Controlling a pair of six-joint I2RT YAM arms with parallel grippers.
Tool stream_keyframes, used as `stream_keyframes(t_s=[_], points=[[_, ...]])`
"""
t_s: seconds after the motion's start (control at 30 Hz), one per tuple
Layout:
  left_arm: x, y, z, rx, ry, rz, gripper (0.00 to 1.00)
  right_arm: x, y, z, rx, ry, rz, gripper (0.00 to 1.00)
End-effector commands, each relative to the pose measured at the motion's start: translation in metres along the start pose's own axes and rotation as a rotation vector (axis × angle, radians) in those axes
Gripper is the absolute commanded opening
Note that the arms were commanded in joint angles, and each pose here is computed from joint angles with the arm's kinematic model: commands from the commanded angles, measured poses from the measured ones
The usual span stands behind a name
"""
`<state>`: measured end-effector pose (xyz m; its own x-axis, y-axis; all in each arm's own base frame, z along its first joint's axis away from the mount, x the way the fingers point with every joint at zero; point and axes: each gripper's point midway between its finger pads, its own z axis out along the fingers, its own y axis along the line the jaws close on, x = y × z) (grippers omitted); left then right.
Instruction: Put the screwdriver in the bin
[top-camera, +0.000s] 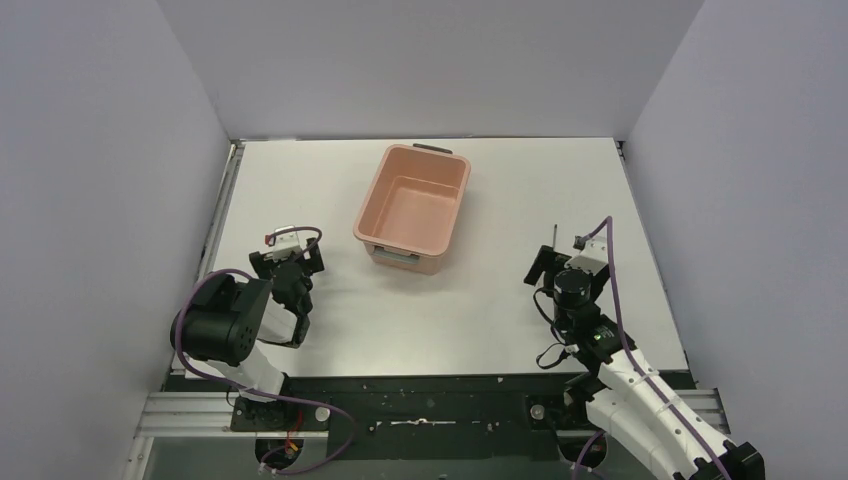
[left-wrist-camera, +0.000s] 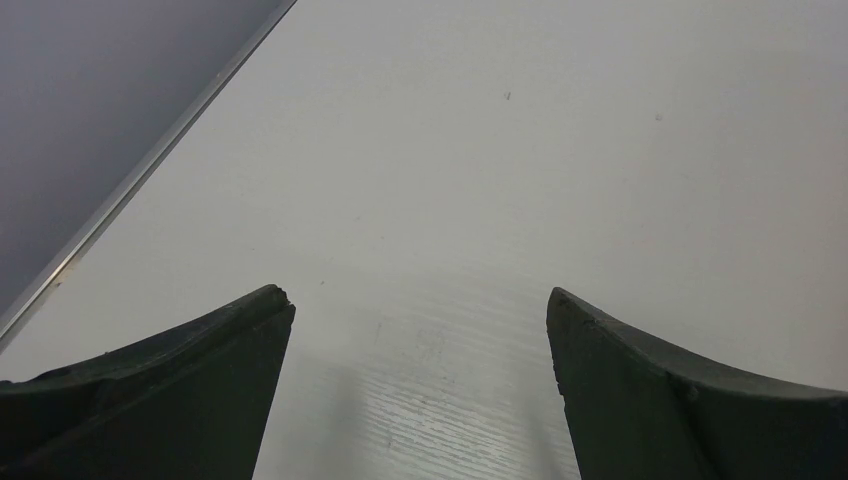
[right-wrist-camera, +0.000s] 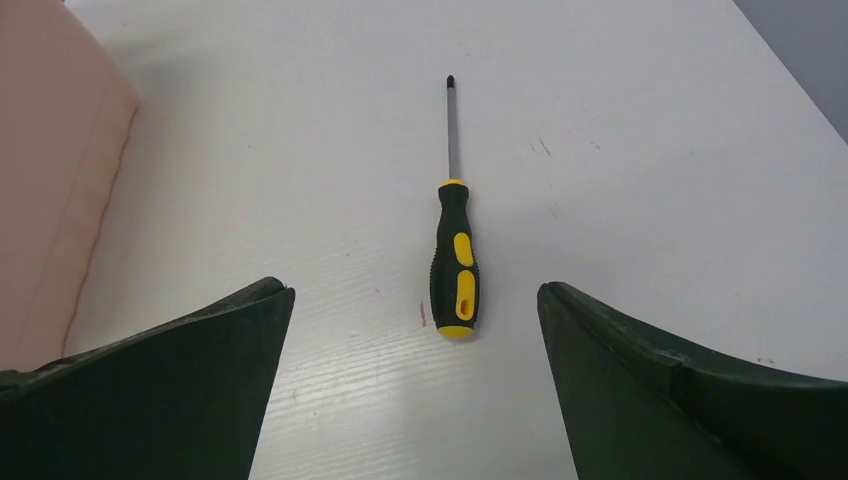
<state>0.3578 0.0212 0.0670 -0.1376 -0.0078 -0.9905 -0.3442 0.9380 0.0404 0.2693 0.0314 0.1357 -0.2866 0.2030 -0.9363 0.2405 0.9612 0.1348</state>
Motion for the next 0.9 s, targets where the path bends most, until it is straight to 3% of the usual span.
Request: stream_keyframes(t_s=[0.0,0.2,0.33,0.53,0.67,0.87], points=[[-0.015,-0.001,0.002,0.003,-0.047,-0.023,0.97,-0.028,0.008,-0.002,-0.013,-0.05,0.022,1.0],[-0.015,-0.001,0.002,0.002,-0.048,-0.024,0.97,-0.099,0.029,-0.016,-0.042,-0.057,-0.037,1.0],[-0.015,-0.001,0.002,0.004,-0.048,-0.024,0.97,-0.169,0.046,-0.021,-0.01,-0.046,-0.072,1.0],[-0.014,-0.001,0.002,0.003,-0.046,-0.024,0.97,-0.221,0.054,0.001,0.072,0.153,-0.172,1.0],[-0.014,-0.001,0.002,0.004,-0.045,-0.024,0.97,-0.196,0.036,0.048,0.049,0.362,-0.155,1.0],[-0.015,-0.001,0.002,0.004,-0.047,-0.024,0.97,-0.085,-0.009,0.106,0.044,0.64,-0.088,0.97]])
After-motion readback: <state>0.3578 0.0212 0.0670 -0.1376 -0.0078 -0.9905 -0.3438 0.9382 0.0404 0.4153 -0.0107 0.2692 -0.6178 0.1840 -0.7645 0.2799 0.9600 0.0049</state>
